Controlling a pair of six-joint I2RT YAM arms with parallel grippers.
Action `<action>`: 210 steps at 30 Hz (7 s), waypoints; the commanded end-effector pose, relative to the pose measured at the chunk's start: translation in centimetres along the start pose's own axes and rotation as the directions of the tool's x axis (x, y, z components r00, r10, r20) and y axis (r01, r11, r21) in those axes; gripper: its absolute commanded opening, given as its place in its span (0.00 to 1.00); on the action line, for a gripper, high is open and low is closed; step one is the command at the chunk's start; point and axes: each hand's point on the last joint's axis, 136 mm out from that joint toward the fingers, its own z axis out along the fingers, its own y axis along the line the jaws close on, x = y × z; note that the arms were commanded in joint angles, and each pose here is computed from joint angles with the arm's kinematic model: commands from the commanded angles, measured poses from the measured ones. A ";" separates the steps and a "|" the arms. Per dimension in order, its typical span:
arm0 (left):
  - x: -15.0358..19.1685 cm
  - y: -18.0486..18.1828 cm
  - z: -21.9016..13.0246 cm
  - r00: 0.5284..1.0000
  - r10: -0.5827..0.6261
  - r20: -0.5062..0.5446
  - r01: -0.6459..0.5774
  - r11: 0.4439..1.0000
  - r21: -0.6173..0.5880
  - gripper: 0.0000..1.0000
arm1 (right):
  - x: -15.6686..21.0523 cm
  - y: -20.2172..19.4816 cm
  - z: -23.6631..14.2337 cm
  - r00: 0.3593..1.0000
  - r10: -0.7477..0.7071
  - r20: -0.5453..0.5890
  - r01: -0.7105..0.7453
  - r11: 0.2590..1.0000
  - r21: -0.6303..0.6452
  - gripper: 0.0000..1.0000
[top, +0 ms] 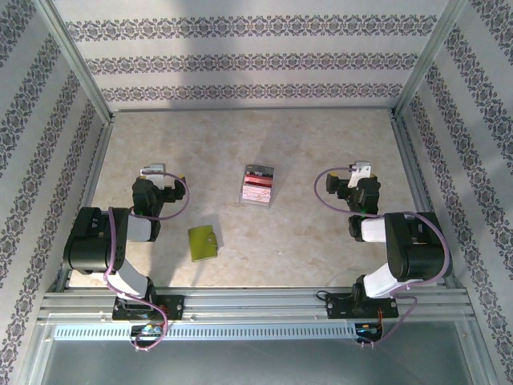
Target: Take the credit cards out of the card holder
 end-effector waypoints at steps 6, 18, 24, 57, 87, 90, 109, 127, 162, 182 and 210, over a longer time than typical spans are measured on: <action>-0.2 0.3 -0.4 1.000 -0.018 0.003 0.018 0.999 -0.027 0.99 | -1.8 -0.1 -0.2 0.998 0.019 0.052 -0.019 1.000 0.011 0.98; -7.3 2.3 -6.7 0.940 -0.331 -0.081 0.321 0.940 -0.118 0.99 | -8.4 0.1 -7.6 0.967 0.246 0.064 -0.243 0.969 -0.053 0.98; -6.7 -3.3 -10.4 0.792 -0.479 -0.378 0.531 0.846 0.041 0.79 | -10.0 3.9 -11.6 0.905 0.407 -0.120 -0.424 0.880 -0.212 0.98; 10.7 -9.9 -19.3 0.467 -0.449 -0.762 0.493 0.847 -0.197 0.47 | -10.0 14.0 -18.5 0.797 0.378 -0.471 -0.602 0.558 -0.571 0.92; 13.7 -12.3 -17.2 0.435 -0.357 -0.826 0.511 0.854 -0.100 0.21 | -8.2 14.7 -17.5 0.808 0.346 -0.477 -0.583 0.590 -0.558 0.91; 12.8 -13.0 -17.0 0.461 -0.342 -0.819 0.530 0.846 -0.055 0.11 | -8.1 14.9 -17.5 0.807 0.342 -0.482 -0.584 0.586 -0.562 0.91; -2.2 -19.0 -17.1 0.687 -0.346 -0.639 0.665 0.654 0.361 0.00 | -7.1 19.9 -18.7 0.763 0.287 -0.579 -0.642 0.432 -0.633 0.91; -11.7 -23.9 -18.0 0.690 -0.433 -0.580 0.724 0.398 0.563 0.00 | -6.6 27.1 -19.0 0.814 0.194 -0.548 -0.579 0.344 -0.739 0.81; -11.7 -23.2 -18.2 0.780 -0.382 -0.495 0.622 0.552 0.555 0.59 | -8.6 28.4 -18.9 0.806 0.213 -0.553 -0.593 0.303 -0.746 0.05; -24.7 -27.1 -24.9 0.885 -0.372 -0.279 0.374 0.212 0.903 0.93 | -21.4 22.7 -24.0 0.776 0.452 -0.441 -0.493 -0.002 -0.870 0.02; -24.9 -30.5 -23.5 0.884 -0.326 -0.334 0.396 0.146 0.907 0.30 | -20.5 26.0 -25.2 0.803 0.357 -0.477 -0.487 -0.067 -0.871 0.02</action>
